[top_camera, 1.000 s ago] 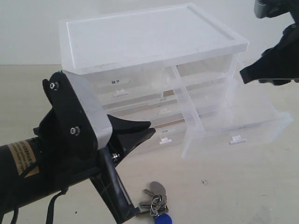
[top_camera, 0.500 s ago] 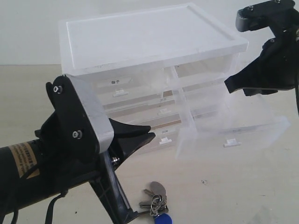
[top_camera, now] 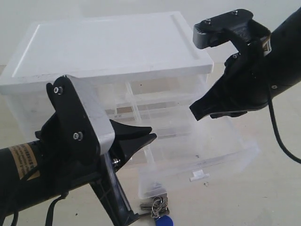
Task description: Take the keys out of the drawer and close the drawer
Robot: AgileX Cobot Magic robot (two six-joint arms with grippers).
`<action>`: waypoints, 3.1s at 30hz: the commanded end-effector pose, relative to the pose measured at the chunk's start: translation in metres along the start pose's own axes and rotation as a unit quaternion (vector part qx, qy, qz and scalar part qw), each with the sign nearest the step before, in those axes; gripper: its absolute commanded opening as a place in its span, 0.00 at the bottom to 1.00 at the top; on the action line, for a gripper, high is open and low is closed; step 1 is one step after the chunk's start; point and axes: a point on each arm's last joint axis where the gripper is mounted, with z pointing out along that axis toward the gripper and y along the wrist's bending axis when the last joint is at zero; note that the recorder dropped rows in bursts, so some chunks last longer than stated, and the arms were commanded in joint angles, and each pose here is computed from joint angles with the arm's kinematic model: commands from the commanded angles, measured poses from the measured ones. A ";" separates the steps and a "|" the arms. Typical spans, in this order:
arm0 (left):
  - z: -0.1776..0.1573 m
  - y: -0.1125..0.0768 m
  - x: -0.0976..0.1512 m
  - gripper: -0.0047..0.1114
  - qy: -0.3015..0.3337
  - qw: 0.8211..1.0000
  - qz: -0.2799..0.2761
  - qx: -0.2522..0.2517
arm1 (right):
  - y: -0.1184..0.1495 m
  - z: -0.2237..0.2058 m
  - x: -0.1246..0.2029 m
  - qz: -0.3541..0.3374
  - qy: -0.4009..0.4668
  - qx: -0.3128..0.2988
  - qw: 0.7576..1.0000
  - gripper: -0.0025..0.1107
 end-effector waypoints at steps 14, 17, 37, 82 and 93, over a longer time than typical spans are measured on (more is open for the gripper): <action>-0.003 0.000 -0.002 0.08 0.003 1.000 -0.003 0.006 | 0.010 -0.011 -0.016 0.138 -0.148 -0.057 0.978 0.02; -0.017 -0.007 -0.010 0.08 0.001 0.999 0.020 0.046 | 0.009 -0.003 -0.009 0.148 -0.148 -0.055 0.976 0.02; -0.039 -0.010 -0.011 0.31 0.023 0.983 0.154 0.101 | 0.010 -0.028 -0.019 0.139 -0.205 -0.061 0.967 0.43; 0.018 -0.010 -0.002 0.08 0.038 0.993 0.099 -0.058 | 0.005 0.009 -0.049 -0.027 -0.209 0.008 0.977 0.02; 0.024 0.014 -0.008 0.08 0.019 0.991 0.083 -0.104 | 0.005 0.008 -0.048 -0.024 -0.207 0.004 0.978 0.02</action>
